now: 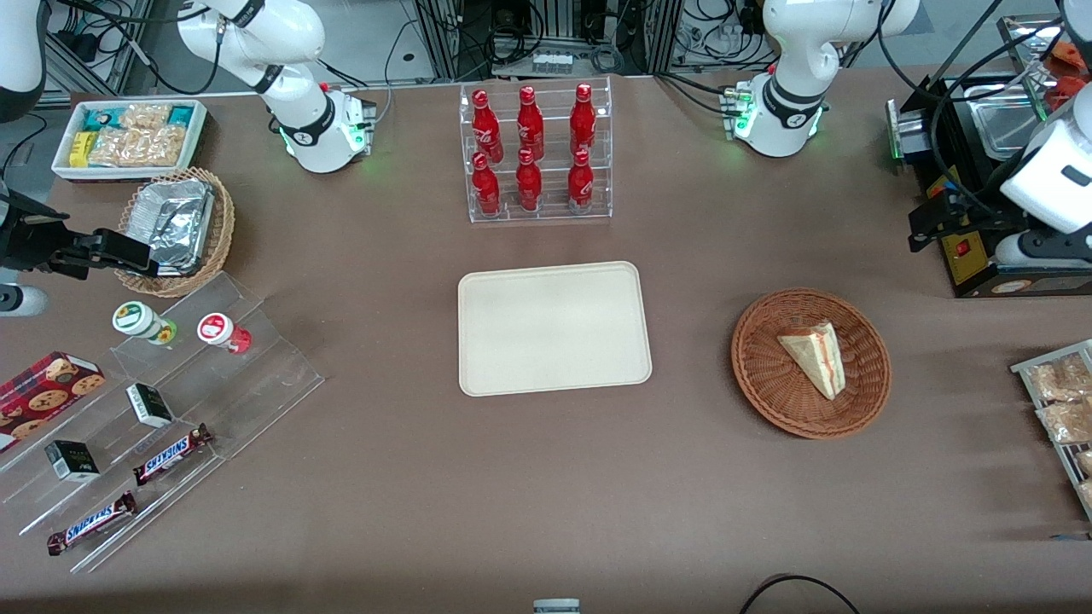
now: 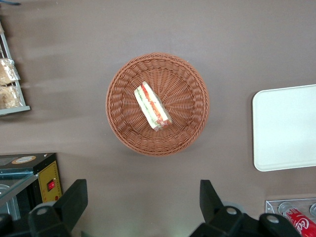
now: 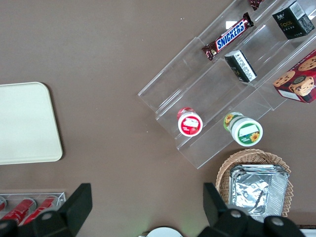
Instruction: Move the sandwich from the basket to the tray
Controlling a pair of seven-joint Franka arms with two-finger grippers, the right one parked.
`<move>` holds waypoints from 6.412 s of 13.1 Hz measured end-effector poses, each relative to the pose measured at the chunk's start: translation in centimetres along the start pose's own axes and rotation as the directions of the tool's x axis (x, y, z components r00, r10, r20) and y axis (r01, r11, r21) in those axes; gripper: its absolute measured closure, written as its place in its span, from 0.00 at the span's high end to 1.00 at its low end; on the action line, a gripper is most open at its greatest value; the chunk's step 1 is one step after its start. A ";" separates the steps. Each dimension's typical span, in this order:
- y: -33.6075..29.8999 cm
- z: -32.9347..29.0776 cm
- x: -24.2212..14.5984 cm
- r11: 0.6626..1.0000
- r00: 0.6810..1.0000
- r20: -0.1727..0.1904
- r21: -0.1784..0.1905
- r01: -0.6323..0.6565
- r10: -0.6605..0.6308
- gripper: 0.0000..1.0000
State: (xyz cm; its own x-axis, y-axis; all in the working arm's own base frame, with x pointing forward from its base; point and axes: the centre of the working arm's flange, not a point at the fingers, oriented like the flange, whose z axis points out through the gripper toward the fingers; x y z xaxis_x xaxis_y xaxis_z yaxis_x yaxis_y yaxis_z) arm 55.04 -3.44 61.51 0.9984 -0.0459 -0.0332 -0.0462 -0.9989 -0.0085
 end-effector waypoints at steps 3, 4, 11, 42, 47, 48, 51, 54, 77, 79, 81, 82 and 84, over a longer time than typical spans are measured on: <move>-0.2 5.4 1.7 0.999 0.999 -0.007 -0.001 0.054 -0.054 1.00; -0.1 7.7 2.0 0.996 0.996 -0.014 -0.002 0.090 -0.090 1.00; 0.6 22.3 0.4 0.905 0.900 -0.094 -0.049 0.423 -0.425 1.00; 7.0 22.4 2.6 0.920 0.919 -0.041 -0.036 0.390 -0.391 0.27; 18.5 18.3 3.2 0.950 0.948 -0.079 -0.075 0.303 -0.308 0.27; 21.9 18.7 2.9 0.956 0.954 -0.073 -0.078 0.284 -0.289 0.27; 31.0 21.2 1.8 0.970 0.971 -0.047 -0.080 0.228 -0.233 0.27; 36.8 24.8 1.6 0.976 0.978 -0.014 -0.074 0.207 -0.208 0.27; 50.4 37.5 -4.7 0.996 0.996 0.013 0.029 0.084 -0.084 0.79; 49.9 35.3 -4.1 0.994 0.995 0.006 0.041 0.097 -0.097 0.99; 48.5 31.4 -3.2 0.991 0.993 -0.006 0.064 0.122 -0.122 1.00; 47.4 28.9 -2.7 0.987 0.990 -0.018 0.072 0.141 -0.140 1.00; 44.6 23.6 -1.8 0.979 0.982 -0.040 0.083 0.188 -0.185 1.00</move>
State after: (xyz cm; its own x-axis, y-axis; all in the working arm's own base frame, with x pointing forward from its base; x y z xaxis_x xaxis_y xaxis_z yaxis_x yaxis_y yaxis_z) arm 50.41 -47.68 37.65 0.9902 0.1393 0.0095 0.1395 -0.9854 -0.0978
